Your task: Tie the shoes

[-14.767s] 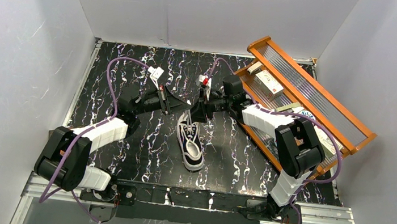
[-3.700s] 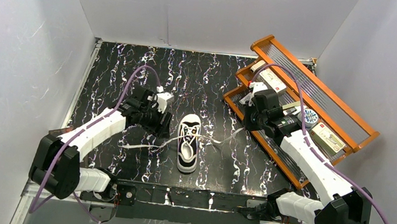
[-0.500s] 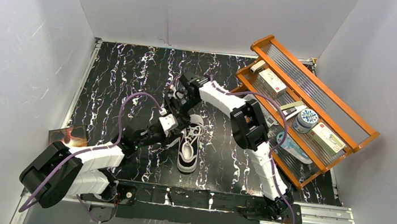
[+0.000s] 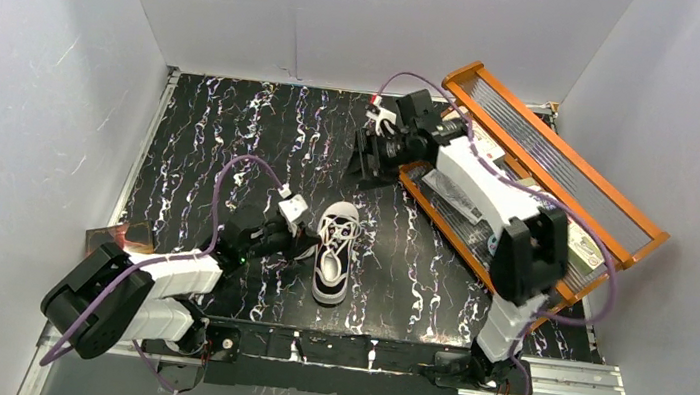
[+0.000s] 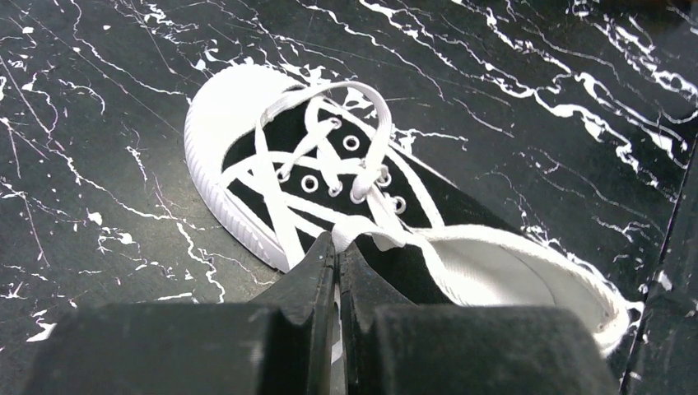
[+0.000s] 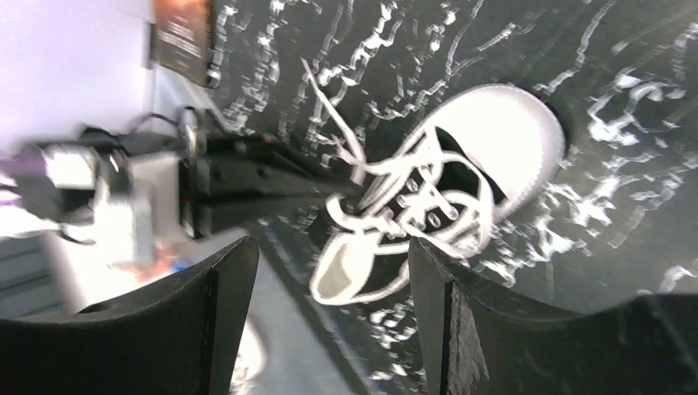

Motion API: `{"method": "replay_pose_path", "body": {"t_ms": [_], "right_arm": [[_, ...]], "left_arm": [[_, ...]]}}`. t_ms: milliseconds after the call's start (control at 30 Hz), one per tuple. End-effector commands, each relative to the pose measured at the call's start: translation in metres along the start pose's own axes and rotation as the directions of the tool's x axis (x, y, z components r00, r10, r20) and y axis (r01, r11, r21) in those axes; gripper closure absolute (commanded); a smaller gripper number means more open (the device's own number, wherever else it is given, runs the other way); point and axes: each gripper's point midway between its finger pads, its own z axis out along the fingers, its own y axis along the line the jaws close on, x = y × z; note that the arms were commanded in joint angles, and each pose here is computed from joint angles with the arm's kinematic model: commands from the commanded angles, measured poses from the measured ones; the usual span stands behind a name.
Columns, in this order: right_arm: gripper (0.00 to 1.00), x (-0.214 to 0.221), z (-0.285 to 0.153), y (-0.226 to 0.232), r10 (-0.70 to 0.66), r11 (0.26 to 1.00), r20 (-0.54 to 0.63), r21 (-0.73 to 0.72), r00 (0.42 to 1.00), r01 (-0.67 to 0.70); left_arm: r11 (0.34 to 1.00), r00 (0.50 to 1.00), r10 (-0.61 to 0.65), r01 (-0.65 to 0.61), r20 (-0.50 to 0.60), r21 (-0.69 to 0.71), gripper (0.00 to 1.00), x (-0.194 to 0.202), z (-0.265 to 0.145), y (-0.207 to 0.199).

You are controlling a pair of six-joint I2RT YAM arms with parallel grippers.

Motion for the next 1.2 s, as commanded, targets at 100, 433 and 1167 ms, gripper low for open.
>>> {"method": "replay_pose_path", "body": {"t_ms": [100, 433, 1167], "right_arm": [[0.23, 0.058, 0.003, 0.041, -0.767, 0.641, 0.112, 0.162, 0.631, 0.750], [0.27, 0.115, 0.032, 0.098, -0.963, -0.137, 0.215, 0.121, -0.160, 0.983], [0.45, 0.116, 0.142, 0.064, -0.920, -0.389, -0.042, -0.032, -0.390, 0.921]], "left_arm": [[0.995, 0.995, -0.095, 0.095, 0.026, 0.005, 1.00, -0.022, 0.008, 0.006], [0.960, 0.974, -0.204, 0.219, -0.100, 0.174, 1.00, -0.021, 0.017, 0.001], [0.875, 0.926, -0.294, 0.361, -0.238, 0.324, 1.00, -0.014, 0.035, 0.011]]}}
